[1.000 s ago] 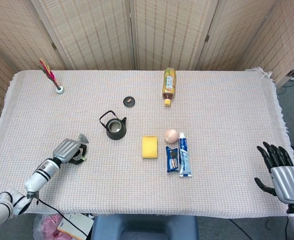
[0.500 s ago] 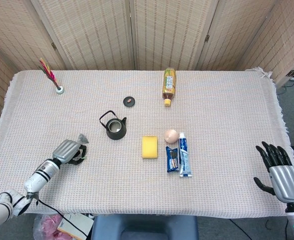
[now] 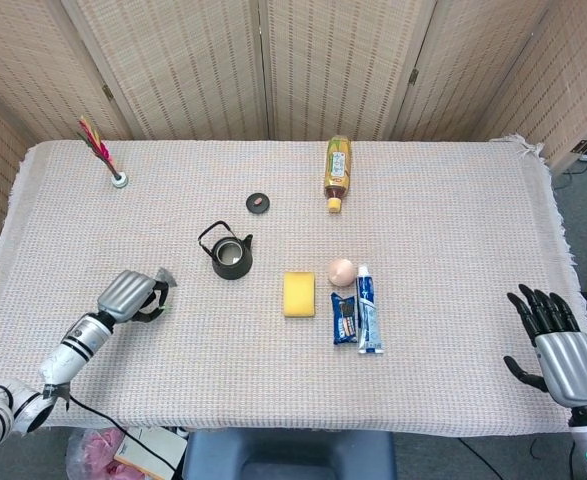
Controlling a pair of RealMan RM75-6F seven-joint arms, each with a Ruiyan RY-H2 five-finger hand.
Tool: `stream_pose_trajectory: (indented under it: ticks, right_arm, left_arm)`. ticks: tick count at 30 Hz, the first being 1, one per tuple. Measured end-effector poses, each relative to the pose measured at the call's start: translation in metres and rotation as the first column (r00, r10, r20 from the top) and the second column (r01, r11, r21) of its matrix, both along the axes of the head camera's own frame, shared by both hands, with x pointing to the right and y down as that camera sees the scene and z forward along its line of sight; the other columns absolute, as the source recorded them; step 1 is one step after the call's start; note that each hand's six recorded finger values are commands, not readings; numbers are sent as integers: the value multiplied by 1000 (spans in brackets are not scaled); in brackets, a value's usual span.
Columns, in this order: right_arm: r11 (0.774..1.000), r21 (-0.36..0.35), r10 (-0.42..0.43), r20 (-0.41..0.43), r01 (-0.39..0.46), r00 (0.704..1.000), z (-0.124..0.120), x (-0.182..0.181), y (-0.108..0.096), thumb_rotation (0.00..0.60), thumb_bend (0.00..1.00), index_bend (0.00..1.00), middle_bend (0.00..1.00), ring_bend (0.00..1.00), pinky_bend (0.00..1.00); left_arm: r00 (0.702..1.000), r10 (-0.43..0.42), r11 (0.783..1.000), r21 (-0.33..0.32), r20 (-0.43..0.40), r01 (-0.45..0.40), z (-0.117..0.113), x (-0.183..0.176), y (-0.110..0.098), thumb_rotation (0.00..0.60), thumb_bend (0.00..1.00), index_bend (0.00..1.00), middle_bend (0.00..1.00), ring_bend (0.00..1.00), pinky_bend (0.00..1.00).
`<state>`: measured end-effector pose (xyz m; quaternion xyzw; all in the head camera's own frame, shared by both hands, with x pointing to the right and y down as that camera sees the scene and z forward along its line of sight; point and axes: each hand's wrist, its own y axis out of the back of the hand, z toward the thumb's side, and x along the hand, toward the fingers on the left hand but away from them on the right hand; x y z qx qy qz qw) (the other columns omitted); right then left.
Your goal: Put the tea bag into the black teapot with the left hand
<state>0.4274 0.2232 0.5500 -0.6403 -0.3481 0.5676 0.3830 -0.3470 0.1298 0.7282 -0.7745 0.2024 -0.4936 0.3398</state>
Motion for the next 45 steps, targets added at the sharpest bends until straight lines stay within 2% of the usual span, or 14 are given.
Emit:
stream_pose_trajectory:
  ticks: [8, 14, 27, 36, 45]
  right_arm:
    - [1000, 11, -9, 25, 9, 1000, -7, 0, 3, 600, 182, 0, 0, 0, 0]
    - [1000, 12, -8, 42, 7, 999, -11, 2, 3, 600, 182, 0, 0, 0, 0]
    - [1000, 22, 11, 58, -12, 998, -17, 7, 2, 600, 182, 0, 0, 0, 0]
    - [999, -1, 45, 59, -45, 997, -12, 13, -2, 600, 182, 0, 0, 0, 0]
    - [998, -10, 70, 58, -70, 996, -10, 20, -7, 600, 182, 0, 0, 0, 0]
  left_arm:
    - [999, 29, 995, 92, -15, -27, -38, 20, -19, 600, 478, 636, 1000, 1000, 1000]
    - [998, 69, 987, 149, 4, -68, -63, 41, -36, 600, 478, 633, 1000, 1000, 1000]
    - [983, 180, 947, 261, 41, -185, -108, 106, -88, 600, 478, 633, 1000, 1000, 1000]
    - [974, 216, 931, 287, 69, -227, -127, 130, -109, 600, 478, 634, 1000, 1000, 1000]
    - [969, 232, 930, 274, 80, -245, -125, 153, -122, 600, 477, 634, 1000, 1000, 1000]
